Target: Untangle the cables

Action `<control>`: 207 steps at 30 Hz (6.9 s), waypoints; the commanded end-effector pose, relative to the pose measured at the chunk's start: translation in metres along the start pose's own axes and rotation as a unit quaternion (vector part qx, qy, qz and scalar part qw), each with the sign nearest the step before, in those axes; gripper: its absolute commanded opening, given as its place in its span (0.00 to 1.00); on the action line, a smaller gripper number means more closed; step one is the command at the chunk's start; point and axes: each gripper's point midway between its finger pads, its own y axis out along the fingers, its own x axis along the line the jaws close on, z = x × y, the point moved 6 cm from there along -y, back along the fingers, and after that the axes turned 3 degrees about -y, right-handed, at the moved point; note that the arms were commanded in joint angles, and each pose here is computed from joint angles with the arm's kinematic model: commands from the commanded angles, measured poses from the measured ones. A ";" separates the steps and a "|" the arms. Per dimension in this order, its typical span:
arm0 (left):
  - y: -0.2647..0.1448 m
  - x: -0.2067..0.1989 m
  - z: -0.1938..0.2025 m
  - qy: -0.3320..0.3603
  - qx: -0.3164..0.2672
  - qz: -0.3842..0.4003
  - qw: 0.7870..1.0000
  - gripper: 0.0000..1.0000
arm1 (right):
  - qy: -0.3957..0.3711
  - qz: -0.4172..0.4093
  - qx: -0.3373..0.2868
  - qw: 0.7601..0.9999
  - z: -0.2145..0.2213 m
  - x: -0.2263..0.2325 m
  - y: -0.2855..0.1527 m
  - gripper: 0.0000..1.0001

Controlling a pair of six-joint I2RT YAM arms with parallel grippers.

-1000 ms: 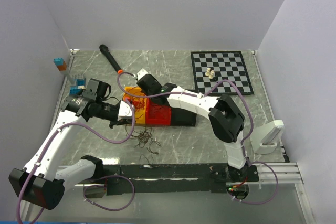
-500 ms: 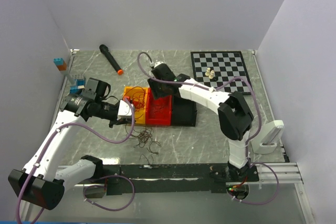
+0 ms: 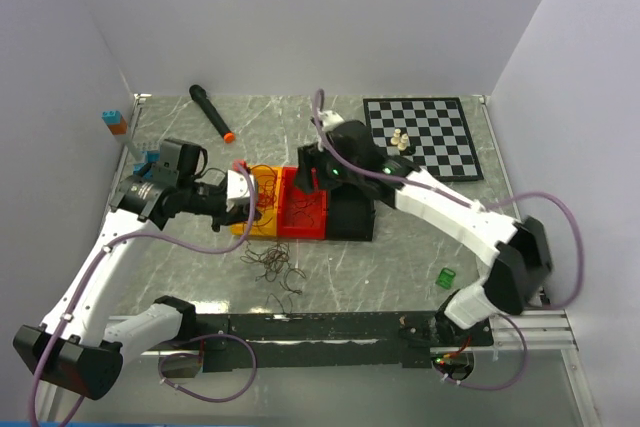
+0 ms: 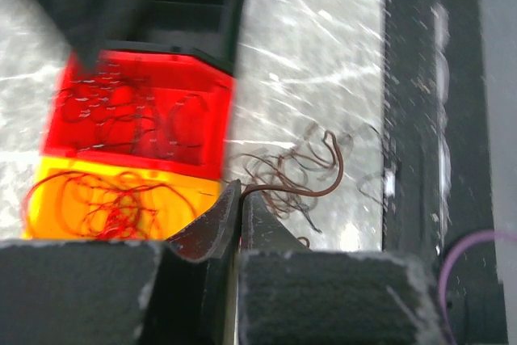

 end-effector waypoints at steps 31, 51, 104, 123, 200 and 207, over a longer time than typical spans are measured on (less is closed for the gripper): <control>-0.022 0.006 -0.067 -0.041 -0.087 -0.022 0.995 0.14 | -0.172 -0.179 -0.083 0.965 -0.011 0.113 -0.078 0.47; 0.022 0.012 0.046 -0.089 0.029 -0.062 0.994 0.32 | -0.010 0.089 0.084 0.992 0.129 0.016 -0.058 0.56; 0.062 -0.015 0.053 -0.140 -0.074 0.096 0.983 0.78 | -0.050 -0.213 -0.107 0.970 0.026 0.115 -0.175 0.00; 0.065 -0.020 0.056 -0.138 -0.084 0.112 0.981 0.78 | -0.094 -0.258 -0.225 0.935 -0.069 0.151 -0.240 0.00; 0.112 -0.040 0.041 -0.116 -0.185 0.332 0.918 0.97 | -0.155 -0.144 -0.442 0.871 -0.202 0.145 -0.346 0.00; 0.124 -0.030 0.037 -0.108 -0.203 0.332 0.915 0.97 | -0.157 -0.147 -0.440 0.872 -0.203 0.147 -0.343 0.00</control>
